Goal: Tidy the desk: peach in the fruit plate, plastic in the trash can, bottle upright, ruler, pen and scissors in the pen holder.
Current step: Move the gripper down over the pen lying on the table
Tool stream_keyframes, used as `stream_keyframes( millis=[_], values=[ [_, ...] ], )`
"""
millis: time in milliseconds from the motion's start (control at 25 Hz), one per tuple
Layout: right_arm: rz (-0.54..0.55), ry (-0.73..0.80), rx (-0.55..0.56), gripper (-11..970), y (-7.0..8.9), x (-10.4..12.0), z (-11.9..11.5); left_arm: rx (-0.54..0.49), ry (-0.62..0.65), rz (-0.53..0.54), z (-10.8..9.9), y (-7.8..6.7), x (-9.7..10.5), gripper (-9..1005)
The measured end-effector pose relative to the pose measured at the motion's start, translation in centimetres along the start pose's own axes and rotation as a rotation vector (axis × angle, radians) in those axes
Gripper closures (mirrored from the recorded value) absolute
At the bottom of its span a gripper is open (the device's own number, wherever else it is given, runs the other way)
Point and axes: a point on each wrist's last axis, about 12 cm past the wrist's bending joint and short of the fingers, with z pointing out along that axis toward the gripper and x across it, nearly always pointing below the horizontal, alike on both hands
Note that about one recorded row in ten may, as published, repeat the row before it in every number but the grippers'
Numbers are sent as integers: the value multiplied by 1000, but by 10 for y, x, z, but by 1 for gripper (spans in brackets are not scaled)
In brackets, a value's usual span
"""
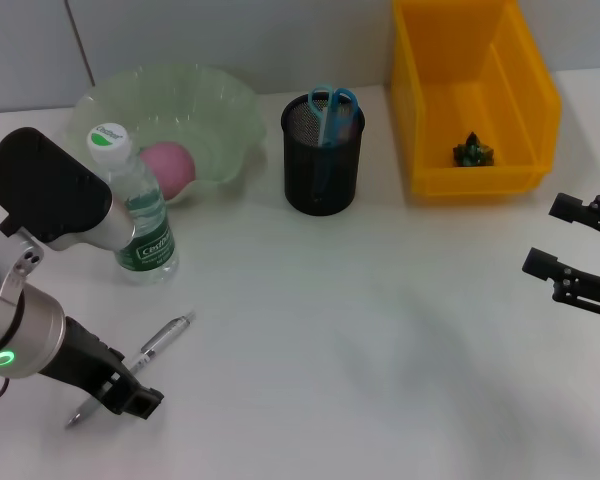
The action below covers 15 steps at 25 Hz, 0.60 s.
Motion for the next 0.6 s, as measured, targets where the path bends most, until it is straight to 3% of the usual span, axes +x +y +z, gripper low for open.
stream_keyframes(
  millis=[600],
  values=[
    [1,19,-6,156,-1,2,4,-8,72,-81,12,25,5,330]
  ],
)
